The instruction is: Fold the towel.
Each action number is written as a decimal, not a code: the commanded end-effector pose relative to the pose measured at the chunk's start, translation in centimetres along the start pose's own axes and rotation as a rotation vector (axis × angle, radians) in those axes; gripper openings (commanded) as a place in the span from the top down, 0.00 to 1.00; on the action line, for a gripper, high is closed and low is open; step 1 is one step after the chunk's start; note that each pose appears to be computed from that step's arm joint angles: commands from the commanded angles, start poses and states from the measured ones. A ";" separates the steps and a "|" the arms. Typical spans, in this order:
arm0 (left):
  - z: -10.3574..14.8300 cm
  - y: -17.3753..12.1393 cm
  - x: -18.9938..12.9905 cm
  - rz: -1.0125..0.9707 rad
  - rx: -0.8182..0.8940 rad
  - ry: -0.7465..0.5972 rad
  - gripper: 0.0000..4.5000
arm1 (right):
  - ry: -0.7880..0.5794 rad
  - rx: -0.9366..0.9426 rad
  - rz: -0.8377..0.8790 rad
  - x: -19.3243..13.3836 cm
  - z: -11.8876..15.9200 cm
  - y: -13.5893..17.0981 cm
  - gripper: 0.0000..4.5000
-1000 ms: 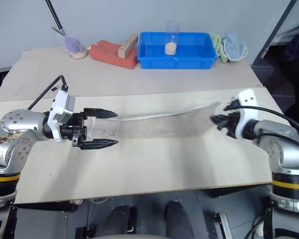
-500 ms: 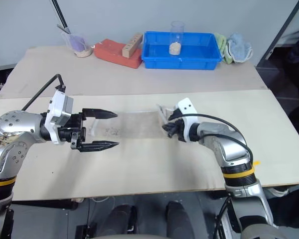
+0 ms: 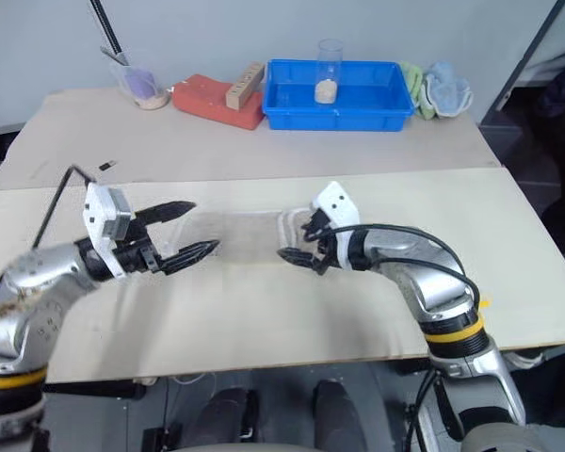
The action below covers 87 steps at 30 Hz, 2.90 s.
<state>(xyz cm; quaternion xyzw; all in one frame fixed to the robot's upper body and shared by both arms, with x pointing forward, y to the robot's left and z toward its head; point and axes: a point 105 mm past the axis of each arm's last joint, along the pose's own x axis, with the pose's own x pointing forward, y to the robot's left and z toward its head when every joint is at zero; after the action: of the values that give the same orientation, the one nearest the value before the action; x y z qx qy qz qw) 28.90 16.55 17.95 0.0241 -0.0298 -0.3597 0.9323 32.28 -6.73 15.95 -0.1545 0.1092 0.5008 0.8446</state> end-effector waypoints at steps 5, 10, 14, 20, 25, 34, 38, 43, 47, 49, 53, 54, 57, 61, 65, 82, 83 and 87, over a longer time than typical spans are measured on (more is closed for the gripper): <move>-2.5 1.7 -3.5 0.485 -0.328 -0.045 0.00 | -0.079 -0.202 0.054 -0.1 3.5 -0.2 0.08; -5.5 1.4 -3.0 0.601 -0.541 0.012 0.00 | -0.109 -0.277 0.120 -0.2 5.3 -0.5 0.08; -5.8 0.8 -1.0 0.592 -0.639 0.016 0.00 | -0.098 -0.317 0.190 -0.8 5.7 -0.3 0.08; -7.3 1.2 0.0 0.663 -0.753 0.047 0.00 | -0.068 -0.336 0.241 -2.3 5.4 -0.5 0.08; -7.9 0.8 0.8 0.724 -0.762 0.084 0.00 | -0.047 -0.317 0.209 -3.9 5.2 -1.8 0.08; -7.7 2.7 0.8 0.827 -0.735 0.072 0.51 | -0.037 -0.297 0.195 -5.2 5.2 -2.2 0.07; -6.7 3.5 1.0 0.828 -0.672 0.054 0.94 | -0.025 -0.287 0.195 -5.8 5.1 -2.2 0.07; -3.6 3.6 2.4 0.701 -0.418 0.037 1.00 | 0.018 -0.266 0.183 -7.2 4.3 -2.2 0.07; -0.3 0.0 5.8 0.359 -0.221 0.010 1.00 | 0.126 -0.226 0.185 -9.7 2.0 -2.0 0.07; 0.6 -3.1 7.7 0.137 -0.172 0.013 1.00 | 0.180 -0.204 0.147 -11.2 0.9 -2.4 0.07; 0.9 -6.2 9.5 -0.076 -0.135 0.020 1.00 | 0.215 -0.172 0.092 -12.6 0.1 -2.7 0.07; 0.9 -7.0 10.2 -0.129 -0.133 0.020 1.00 | 0.222 -0.162 0.075 -13.0 -0.1 -2.8 0.07; 0.8 -9.1 12.2 -0.247 -0.119 0.020 1.00 | 0.242 -0.138 0.033 -14.1 -0.7 -2.7 0.07; 0.1 -11.3 15.3 -0.361 -0.088 0.017 1.00 | 0.249 -0.115 0.002 -14.8 -1.0 -1.9 0.07; -0.6 -12.5 16.6 -0.407 -0.043 0.008 1.00 | 0.248 -0.104 -0.032 -15.1 -1.0 -1.9 0.07; 3.1 -9.4 11.0 -0.590 0.244 -0.145 0.01 | 0.078 -0.029 -0.237 -12.5 0.5 -5.2 0.07; 3.0 -8.1 10.1 -0.585 0.284 -0.114 0.01 | 0.064 -0.014 -0.263 -11.8 0.4 -5.6 0.07; 3.0 -5.2 6.4 -0.628 0.355 0.010 0.01 | 0.029 0.040 -0.353 -8.9 -0.7 -7.4 0.07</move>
<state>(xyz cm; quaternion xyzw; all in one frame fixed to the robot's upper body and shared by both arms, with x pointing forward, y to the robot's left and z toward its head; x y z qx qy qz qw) 31.30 8.42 19.32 0.1894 -0.0521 -0.5912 0.7822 33.73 -17.46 18.67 -0.1452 0.1244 0.3634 0.9118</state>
